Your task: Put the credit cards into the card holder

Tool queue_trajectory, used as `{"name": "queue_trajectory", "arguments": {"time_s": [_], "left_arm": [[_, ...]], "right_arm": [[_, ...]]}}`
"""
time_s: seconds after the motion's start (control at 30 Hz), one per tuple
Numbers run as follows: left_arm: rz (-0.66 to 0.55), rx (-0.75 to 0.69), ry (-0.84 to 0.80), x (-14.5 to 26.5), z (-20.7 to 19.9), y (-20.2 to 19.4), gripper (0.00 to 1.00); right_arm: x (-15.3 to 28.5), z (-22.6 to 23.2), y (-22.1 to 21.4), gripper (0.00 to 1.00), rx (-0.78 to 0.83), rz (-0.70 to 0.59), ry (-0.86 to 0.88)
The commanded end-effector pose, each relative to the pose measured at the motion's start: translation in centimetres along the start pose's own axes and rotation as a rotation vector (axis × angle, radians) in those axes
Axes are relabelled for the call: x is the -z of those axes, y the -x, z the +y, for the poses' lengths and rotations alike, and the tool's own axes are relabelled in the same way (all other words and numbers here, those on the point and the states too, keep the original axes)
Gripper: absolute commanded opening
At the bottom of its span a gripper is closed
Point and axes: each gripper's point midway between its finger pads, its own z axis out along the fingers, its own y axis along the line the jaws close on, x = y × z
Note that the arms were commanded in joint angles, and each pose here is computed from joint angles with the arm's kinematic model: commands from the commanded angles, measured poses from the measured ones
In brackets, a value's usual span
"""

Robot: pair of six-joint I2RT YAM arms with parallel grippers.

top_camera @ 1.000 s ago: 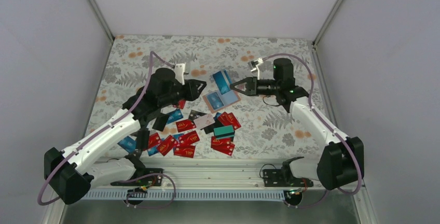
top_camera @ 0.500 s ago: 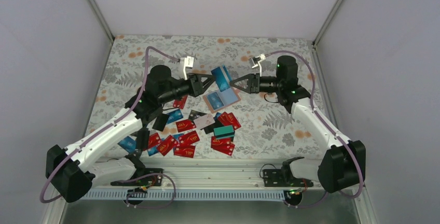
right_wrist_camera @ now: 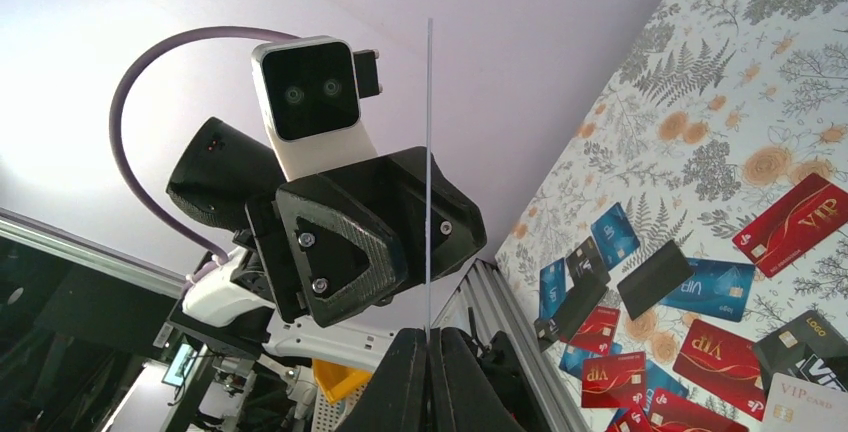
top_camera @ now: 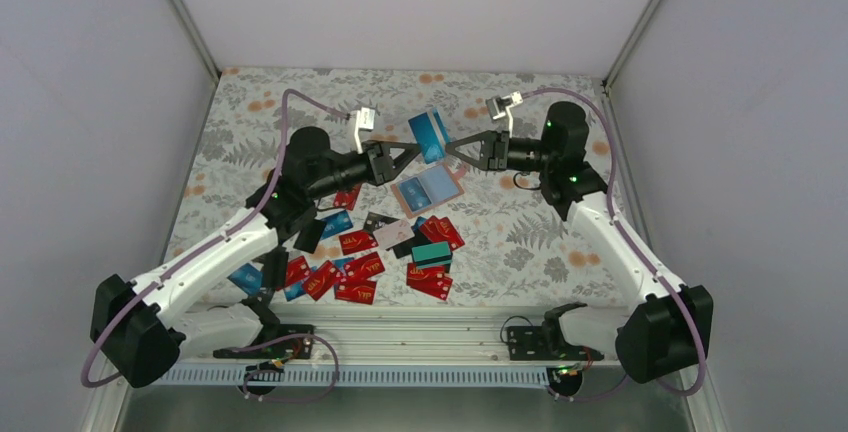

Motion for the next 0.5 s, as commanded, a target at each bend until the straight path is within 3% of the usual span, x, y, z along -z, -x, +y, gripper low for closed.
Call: {"name": "queue_trajectory", "arguments": {"time_s": [0.0, 0.47], "left_arm": [[-0.022, -0.005, -0.089, -0.19, -1.42, 0.59, 0.31], [-0.038, 0.03, -0.168, -0.97, -1.89, 0.68, 0.21]], "right_arm": [[0.2, 2.22, 0.26, 0.04, 0.043, 0.001, 0.039], [-0.2, 2.58, -0.43, 0.04, 0.049, 0.026, 0.052]]}}
